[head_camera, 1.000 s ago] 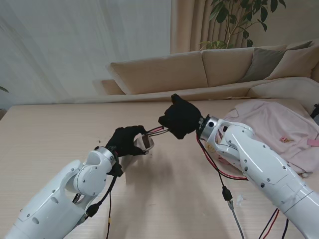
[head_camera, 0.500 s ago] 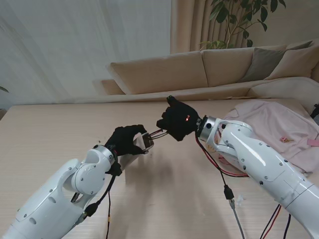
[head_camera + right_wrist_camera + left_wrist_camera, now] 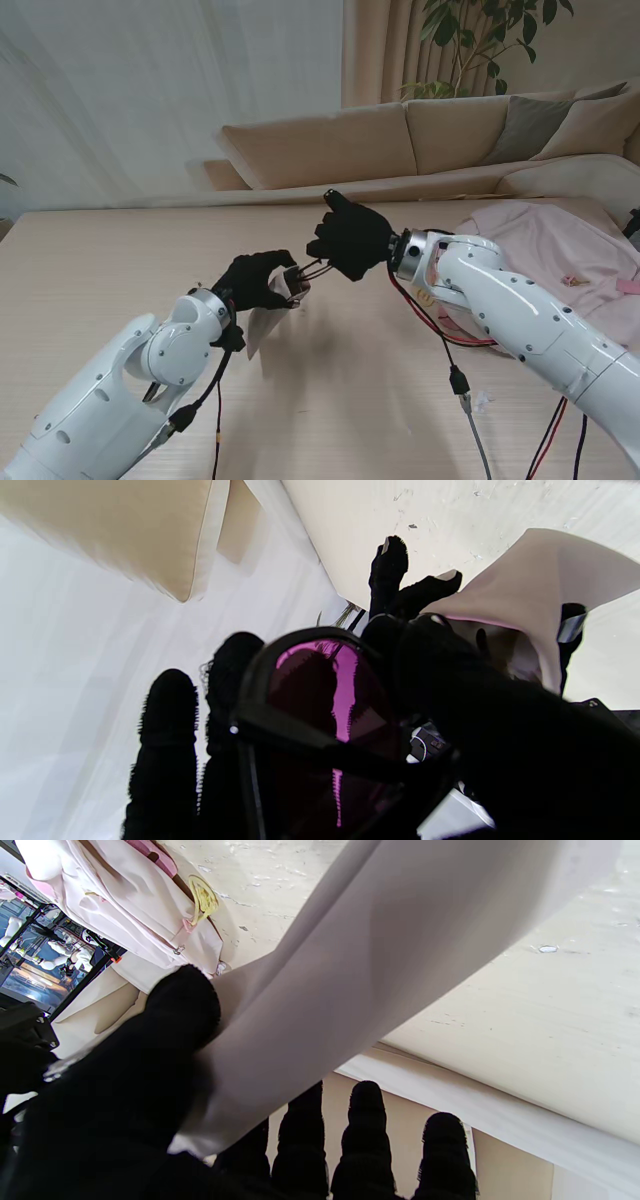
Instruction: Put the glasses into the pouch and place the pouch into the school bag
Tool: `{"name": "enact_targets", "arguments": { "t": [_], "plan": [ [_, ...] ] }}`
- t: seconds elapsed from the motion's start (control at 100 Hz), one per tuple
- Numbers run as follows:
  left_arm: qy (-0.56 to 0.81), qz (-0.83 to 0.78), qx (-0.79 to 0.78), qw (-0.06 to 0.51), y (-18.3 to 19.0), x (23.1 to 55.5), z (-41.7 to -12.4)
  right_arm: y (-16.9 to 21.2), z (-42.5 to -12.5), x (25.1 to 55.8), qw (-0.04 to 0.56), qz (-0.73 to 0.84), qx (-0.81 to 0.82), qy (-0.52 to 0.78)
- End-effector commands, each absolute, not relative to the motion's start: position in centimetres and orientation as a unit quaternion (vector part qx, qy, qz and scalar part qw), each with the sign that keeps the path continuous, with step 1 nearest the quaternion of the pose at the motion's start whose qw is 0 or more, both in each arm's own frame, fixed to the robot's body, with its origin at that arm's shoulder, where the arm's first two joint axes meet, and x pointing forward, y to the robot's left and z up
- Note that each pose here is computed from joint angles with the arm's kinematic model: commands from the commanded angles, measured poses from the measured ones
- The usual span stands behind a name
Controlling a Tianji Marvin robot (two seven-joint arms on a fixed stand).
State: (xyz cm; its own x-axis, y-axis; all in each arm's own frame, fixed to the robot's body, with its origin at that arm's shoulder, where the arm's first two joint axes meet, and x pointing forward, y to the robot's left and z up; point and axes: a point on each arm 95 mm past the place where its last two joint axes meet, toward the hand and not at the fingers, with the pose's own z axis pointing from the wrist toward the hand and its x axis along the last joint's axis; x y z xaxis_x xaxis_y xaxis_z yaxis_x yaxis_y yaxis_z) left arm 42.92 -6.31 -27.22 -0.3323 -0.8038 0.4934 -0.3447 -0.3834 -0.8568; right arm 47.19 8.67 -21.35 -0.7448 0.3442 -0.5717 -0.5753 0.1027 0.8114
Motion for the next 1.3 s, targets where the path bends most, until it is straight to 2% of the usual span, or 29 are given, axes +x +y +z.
{"name": "enact_targets", "arguments": {
  "t": [0.0, 0.27, 1.1, 1.29],
  "plan": [
    [0.523, -0.633, -0.545, 0.17, -6.8, 42.8, -26.7, 8.9, -21.5, 47.3, 0.345, 0.656, -0.097, 0.664],
    [0.519, -0.637, -0.549, 0.153, -6.7, 42.7, -26.7, 8.6, -21.7, 47.4, 0.362, 0.648, -0.104, 0.662],
    [0.51, -0.649, -0.551, 0.124, -7.8, 43.0, -26.7, 11.0, -21.5, 45.5, 0.353, 0.654, -0.102, 0.661],
    [0.505, -0.65, -0.557, 0.111, -7.9, 43.0, -26.9, 11.4, -21.6, 45.4, 0.38, 0.656, -0.092, 0.645]
  ]
}}
